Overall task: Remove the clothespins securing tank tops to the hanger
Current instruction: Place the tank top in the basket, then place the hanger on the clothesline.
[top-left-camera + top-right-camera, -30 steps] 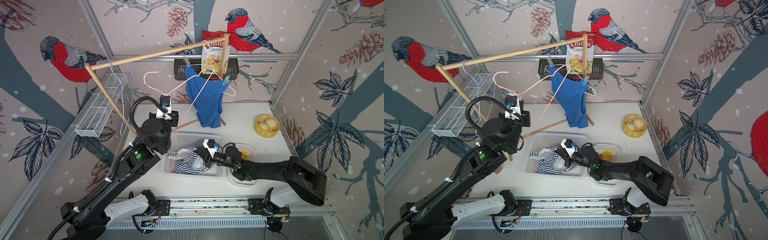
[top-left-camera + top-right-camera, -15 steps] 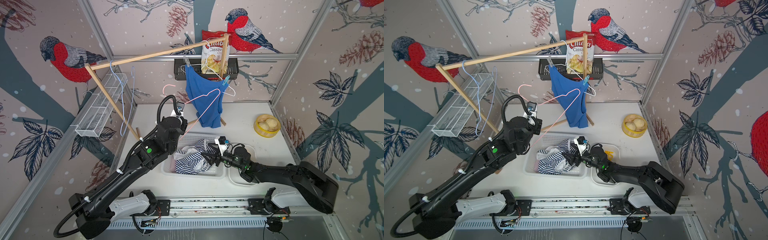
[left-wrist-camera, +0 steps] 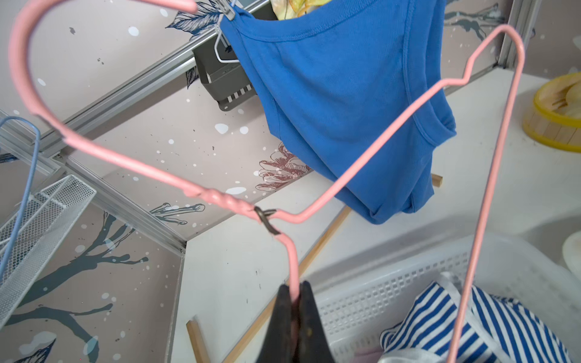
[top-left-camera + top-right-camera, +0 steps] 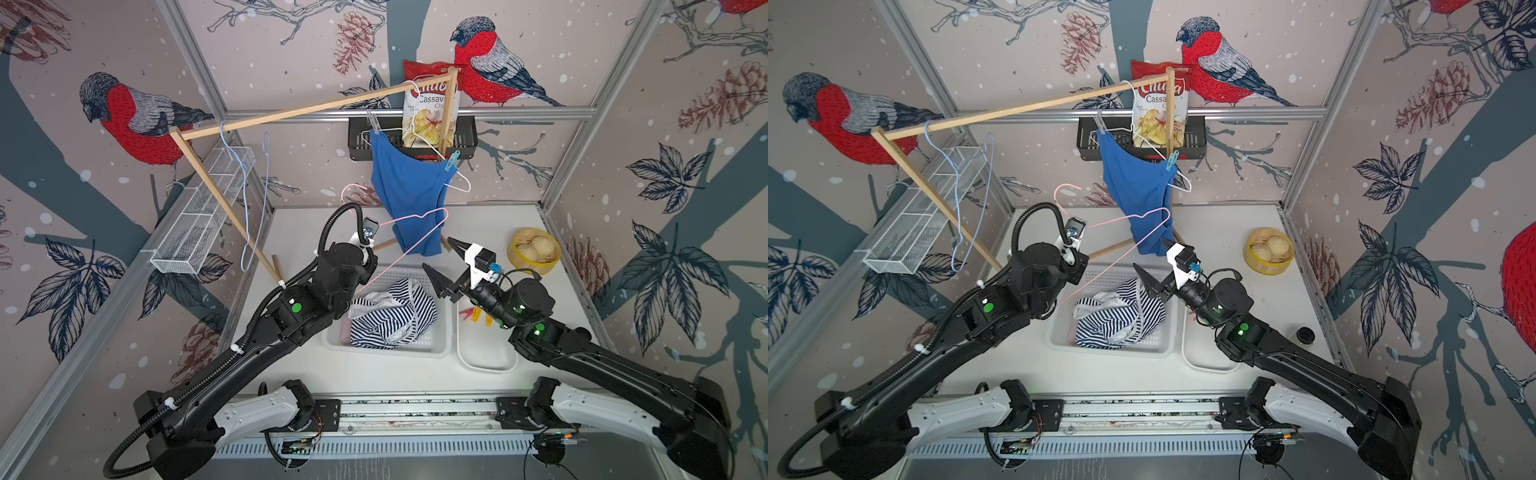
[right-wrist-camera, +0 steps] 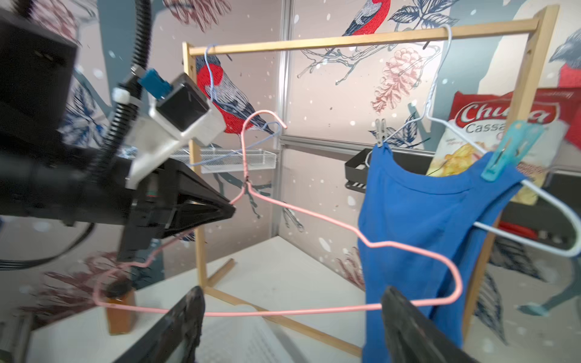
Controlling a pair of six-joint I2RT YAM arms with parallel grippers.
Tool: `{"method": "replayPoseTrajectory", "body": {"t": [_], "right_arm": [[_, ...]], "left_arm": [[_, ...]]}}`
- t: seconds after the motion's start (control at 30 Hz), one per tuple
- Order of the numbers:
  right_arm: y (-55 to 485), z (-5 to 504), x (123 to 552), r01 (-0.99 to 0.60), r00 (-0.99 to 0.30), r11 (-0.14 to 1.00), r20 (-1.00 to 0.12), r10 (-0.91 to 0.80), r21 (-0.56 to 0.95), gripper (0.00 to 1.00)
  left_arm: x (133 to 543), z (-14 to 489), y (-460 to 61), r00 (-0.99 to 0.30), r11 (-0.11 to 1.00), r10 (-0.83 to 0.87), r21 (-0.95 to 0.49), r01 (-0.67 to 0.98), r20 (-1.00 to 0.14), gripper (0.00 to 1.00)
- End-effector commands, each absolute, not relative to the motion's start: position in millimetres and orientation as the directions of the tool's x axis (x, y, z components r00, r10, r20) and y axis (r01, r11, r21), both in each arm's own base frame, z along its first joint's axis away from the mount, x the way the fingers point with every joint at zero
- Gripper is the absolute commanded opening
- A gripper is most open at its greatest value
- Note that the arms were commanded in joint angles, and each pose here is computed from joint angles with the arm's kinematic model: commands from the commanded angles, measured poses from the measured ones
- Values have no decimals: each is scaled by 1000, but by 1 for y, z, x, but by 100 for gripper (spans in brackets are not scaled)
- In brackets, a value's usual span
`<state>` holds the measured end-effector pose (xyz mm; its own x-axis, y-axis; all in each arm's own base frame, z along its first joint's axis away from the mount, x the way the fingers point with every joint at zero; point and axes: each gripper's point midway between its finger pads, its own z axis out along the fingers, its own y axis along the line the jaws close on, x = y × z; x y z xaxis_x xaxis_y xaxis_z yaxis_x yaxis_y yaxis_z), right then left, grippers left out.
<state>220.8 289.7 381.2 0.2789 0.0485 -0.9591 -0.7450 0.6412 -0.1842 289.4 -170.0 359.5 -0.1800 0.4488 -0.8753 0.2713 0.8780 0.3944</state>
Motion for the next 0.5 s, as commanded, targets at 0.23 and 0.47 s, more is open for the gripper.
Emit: {"method": "replayPoseTrajectory", "body": {"t": [0.23,0.47], "right_arm": [[318,360,238,-561,537,493,-746,-394,-664,80],[331,355,231,-560,592,409,-693,-412,-721,64]], "left_arm": [[273,360,-170,-103,771,615,569,285,-782,0],[262,355,-174,-55,731,649,601,323,-759,0]]}}
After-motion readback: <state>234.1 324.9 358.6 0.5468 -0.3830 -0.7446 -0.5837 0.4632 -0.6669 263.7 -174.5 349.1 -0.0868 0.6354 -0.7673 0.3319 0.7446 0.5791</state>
